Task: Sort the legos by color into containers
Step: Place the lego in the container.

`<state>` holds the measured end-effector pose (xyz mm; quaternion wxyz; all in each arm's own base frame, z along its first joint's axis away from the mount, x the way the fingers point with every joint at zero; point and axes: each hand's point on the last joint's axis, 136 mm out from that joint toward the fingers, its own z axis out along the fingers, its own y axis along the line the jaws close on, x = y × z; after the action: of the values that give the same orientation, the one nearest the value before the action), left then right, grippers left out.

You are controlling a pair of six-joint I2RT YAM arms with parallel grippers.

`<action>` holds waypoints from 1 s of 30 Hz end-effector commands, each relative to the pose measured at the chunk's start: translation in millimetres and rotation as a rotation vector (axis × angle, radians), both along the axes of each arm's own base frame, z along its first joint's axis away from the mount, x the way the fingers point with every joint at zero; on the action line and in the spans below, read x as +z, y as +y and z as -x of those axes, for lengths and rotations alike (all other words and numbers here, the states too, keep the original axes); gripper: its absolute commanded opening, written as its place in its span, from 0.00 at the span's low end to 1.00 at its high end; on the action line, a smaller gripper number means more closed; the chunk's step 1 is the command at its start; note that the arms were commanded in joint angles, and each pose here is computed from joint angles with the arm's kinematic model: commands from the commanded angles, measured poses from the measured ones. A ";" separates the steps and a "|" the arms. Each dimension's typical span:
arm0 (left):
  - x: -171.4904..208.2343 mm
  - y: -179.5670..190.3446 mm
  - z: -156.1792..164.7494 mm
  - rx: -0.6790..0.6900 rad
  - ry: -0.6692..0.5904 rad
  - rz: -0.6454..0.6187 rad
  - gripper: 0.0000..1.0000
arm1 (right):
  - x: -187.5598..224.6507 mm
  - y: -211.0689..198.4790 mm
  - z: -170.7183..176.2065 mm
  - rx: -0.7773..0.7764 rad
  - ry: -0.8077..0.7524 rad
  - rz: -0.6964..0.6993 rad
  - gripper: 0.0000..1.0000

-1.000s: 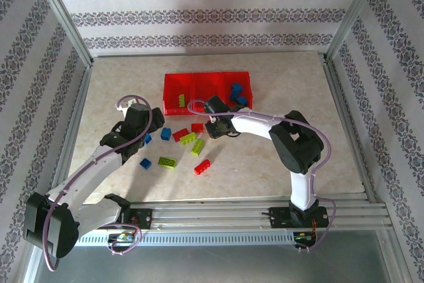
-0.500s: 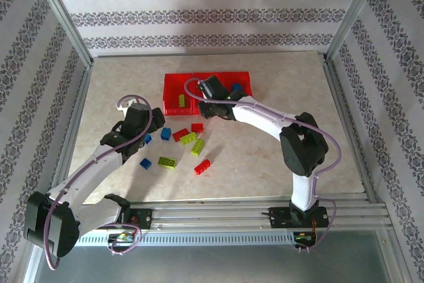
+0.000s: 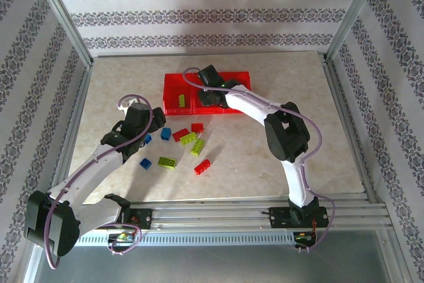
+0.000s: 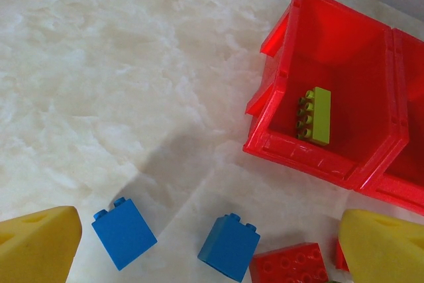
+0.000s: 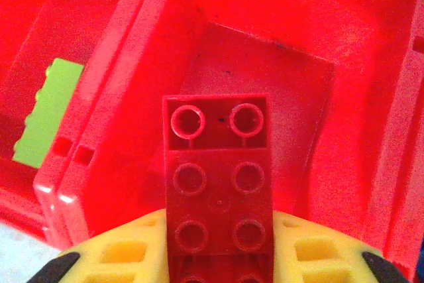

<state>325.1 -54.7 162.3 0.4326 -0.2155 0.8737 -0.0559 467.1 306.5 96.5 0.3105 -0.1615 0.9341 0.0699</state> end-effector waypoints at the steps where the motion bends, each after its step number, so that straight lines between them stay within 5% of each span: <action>1: 8.4 7.1 -0.1 0.030 -0.032 0.013 1.00 | -4.0 -2.0 -6.5 -0.006 0.002 0.027 0.25; 15: 6.2 12.9 2.9 0.045 -0.025 0.002 1.00 | -14.2 -3.3 -4.6 0.000 0.024 0.040 0.41; 30: 7.8 15.0 4.4 0.047 -0.026 -0.002 1.00 | 28.6 5.7 21.4 0.027 -0.029 -0.003 0.54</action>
<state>324.7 -46.7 170.0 0.4436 -0.2262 0.8655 -0.0548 457.7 308.3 91.2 0.2994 -0.1719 0.9364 0.0638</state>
